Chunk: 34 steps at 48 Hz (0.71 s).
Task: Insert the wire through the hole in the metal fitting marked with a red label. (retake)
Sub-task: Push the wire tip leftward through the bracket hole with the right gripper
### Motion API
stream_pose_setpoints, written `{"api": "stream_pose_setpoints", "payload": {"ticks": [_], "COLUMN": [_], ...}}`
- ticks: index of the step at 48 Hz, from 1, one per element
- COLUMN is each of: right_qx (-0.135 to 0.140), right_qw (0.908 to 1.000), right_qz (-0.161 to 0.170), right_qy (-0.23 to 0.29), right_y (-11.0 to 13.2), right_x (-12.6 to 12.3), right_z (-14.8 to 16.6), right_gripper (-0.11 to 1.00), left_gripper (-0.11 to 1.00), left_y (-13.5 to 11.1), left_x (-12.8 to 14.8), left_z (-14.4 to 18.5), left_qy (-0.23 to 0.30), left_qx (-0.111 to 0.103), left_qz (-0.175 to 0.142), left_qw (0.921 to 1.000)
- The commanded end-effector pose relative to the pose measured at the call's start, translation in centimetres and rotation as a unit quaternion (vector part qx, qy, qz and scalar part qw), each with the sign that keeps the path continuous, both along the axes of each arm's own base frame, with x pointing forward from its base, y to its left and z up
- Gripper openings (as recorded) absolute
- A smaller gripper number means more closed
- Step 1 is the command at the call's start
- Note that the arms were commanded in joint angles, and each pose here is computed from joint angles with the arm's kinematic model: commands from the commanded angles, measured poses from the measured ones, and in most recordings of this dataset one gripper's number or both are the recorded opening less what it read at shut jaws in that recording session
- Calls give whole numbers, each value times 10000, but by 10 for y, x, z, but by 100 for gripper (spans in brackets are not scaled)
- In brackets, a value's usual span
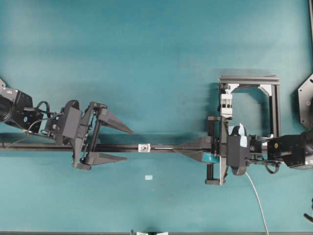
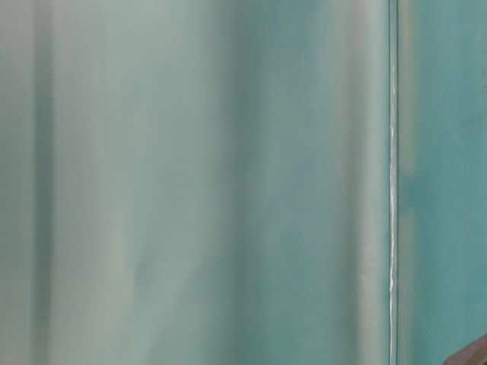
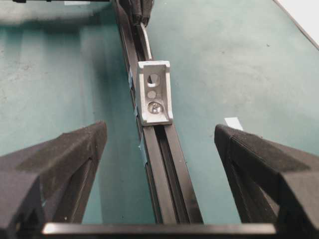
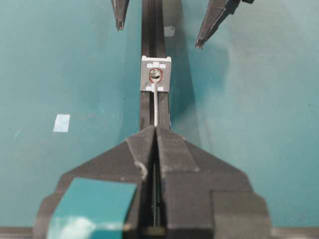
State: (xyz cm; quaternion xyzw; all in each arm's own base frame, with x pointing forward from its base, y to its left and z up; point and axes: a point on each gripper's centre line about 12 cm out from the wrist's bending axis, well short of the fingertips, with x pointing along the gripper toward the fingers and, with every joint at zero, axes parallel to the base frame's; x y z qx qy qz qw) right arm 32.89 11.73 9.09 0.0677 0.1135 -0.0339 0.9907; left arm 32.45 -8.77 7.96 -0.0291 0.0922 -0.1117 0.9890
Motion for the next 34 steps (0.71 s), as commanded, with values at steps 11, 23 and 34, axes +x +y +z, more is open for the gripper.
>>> {"api": "stream_pose_setpoints", "payload": {"ticks": [11, 23, 34], "right_qx": [36, 28, 28], "right_qw": [9998, 9996, 9996], "right_qz": [-6, -36, -59], "right_qy": [-205, -272, -272], "right_y": [5, 4, 4], "right_x": [7, 8, 11], "right_z": [5, 6, 5], "right_gripper": [3, 3, 3], "left_gripper": [46, 46, 46], "left_y": [-1, -1, -2], "left_x": [3, 5, 6], "left_z": [7, 8, 9], "left_qy": [-147, -170, -192], "left_qx": [-42, -48, -55], "left_qz": [8, 8, 8], "left_qw": [9999, 9998, 9998]}}
